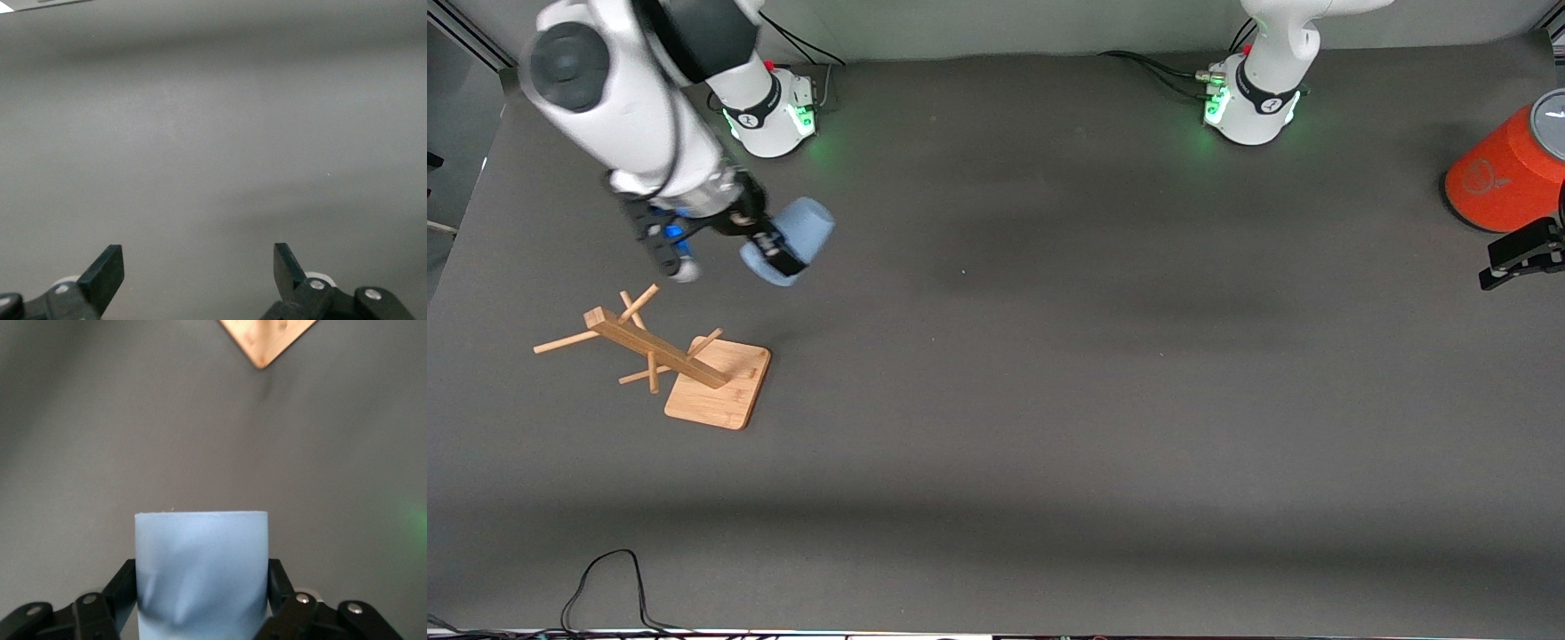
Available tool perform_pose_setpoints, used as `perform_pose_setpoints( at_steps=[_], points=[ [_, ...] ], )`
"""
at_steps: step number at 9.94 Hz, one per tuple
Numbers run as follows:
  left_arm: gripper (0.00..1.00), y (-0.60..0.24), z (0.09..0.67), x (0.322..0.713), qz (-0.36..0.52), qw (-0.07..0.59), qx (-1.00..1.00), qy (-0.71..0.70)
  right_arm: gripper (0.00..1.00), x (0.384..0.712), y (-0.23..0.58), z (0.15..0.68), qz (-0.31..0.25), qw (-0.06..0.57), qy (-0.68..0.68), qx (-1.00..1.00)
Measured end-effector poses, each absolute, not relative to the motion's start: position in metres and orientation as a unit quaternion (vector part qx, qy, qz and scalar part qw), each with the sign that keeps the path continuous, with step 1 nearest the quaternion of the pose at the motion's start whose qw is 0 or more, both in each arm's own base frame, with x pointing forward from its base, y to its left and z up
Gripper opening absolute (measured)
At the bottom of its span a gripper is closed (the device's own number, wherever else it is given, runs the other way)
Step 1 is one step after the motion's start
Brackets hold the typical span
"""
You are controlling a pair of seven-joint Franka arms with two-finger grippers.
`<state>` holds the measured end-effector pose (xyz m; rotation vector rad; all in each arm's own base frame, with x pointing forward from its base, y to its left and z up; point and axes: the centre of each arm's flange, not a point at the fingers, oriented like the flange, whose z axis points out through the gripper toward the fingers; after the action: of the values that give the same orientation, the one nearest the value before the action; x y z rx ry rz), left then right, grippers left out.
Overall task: Rotate and upright cup with both arms
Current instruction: 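Lift the cup off the stand peg and carry it to mid-table, then lay the cup on its side with the right gripper while the left gripper approaches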
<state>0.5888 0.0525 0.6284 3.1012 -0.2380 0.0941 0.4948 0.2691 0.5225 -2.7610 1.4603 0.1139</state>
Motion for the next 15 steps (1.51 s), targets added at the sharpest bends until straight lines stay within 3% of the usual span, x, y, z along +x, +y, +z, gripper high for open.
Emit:
perform_pose_setpoints(
  at_steps=[4,7,12,15],
  points=[
    [1.00,0.050,0.628,0.589,0.030,0.015,0.997,-0.071,0.81,0.475,0.415,0.487,0.019,0.015,0.528,-0.849],
    [1.00,0.049,0.627,0.589,0.027,0.017,0.999,-0.028,0.81,0.457,0.508,0.427,0.012,-0.006,0.604,-0.797],
    [1.00,0.015,0.603,0.587,-0.040,0.019,0.996,0.073,0.81,0.445,0.554,0.299,-0.008,-0.066,0.707,-0.704],
    [1.00,-0.008,0.590,0.589,-0.063,0.016,0.994,0.084,0.81,0.453,0.573,0.245,-0.017,-0.065,0.725,-0.686]
  ],
)
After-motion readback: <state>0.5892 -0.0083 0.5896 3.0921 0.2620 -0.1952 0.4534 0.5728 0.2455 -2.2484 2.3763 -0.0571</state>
